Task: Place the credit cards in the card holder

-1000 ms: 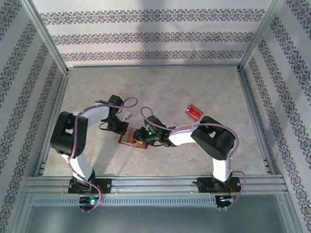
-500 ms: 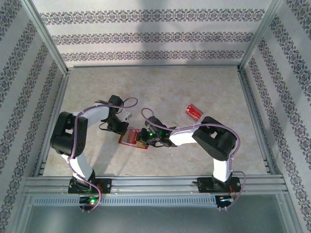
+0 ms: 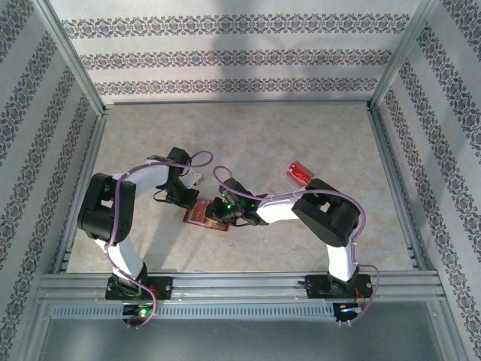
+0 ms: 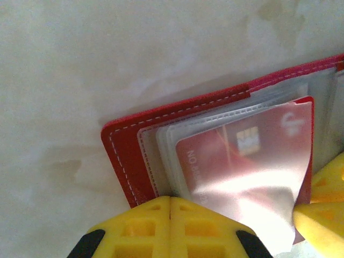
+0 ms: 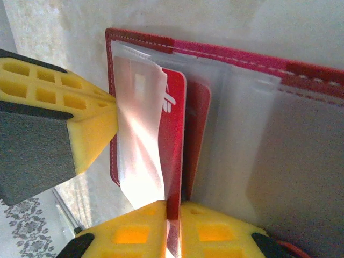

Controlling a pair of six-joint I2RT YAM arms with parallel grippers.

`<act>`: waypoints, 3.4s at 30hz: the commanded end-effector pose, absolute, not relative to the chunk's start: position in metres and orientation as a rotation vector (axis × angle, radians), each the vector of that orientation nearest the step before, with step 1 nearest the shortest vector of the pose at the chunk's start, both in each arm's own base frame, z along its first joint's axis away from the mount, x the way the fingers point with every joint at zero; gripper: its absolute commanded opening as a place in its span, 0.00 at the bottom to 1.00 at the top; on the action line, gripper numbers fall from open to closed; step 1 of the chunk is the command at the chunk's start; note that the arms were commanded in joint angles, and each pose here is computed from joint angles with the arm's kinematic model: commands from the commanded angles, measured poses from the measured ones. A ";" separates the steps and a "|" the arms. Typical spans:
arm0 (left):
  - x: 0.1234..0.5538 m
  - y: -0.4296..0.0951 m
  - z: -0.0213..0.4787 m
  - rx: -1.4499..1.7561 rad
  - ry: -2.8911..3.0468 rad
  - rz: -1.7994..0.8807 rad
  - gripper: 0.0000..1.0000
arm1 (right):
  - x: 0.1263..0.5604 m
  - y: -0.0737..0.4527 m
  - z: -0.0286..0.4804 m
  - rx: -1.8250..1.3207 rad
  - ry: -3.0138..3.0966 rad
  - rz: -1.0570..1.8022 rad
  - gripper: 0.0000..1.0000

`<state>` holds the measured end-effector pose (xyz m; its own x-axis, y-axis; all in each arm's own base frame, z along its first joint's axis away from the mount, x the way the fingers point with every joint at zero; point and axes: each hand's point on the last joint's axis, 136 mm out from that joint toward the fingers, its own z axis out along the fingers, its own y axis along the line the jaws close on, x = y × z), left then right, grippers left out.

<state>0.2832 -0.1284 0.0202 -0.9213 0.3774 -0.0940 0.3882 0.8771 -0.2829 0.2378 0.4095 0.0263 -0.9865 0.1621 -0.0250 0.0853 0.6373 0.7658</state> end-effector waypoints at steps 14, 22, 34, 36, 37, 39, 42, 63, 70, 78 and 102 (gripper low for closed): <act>0.284 -0.129 0.035 0.643 2.988 -0.412 0.03 | 0.223 0.411 0.029 0.110 2.787 1.255 0.19; 0.281 -0.116 0.022 0.629 3.013 -0.349 0.02 | 0.224 0.413 0.022 0.125 2.803 1.266 0.12; 0.273 -0.114 0.011 0.624 3.040 -0.360 0.00 | 0.228 0.419 0.029 0.118 2.776 1.295 0.06; 0.272 -0.115 0.009 0.627 3.036 -0.368 0.00 | 0.227 0.422 0.026 0.114 2.787 1.305 0.05; 0.272 -0.115 0.009 0.628 3.038 -0.371 0.00 | 0.228 0.423 0.026 0.123 2.784 1.314 0.04; 0.274 -0.115 0.012 0.624 3.033 -0.366 0.00 | 0.230 0.424 0.027 0.130 2.776 1.318 0.03; 0.273 -0.115 0.013 0.622 3.028 -0.370 0.00 | 0.230 0.429 0.029 0.112 2.777 1.323 0.04; 0.276 -0.114 0.016 0.619 3.018 -0.351 0.00 | 0.227 0.413 0.044 0.072 2.763 1.249 0.18; 0.278 -0.115 0.018 0.614 3.018 -0.355 0.00 | 0.229 0.406 0.048 0.088 2.744 1.252 0.24; 0.278 -0.116 0.018 0.613 3.014 -0.361 0.00 | 0.228 0.411 0.046 0.075 2.760 1.255 0.23; 0.269 -0.180 0.067 0.661 2.905 -0.584 0.40 | 0.243 0.355 0.053 0.102 2.801 0.968 0.31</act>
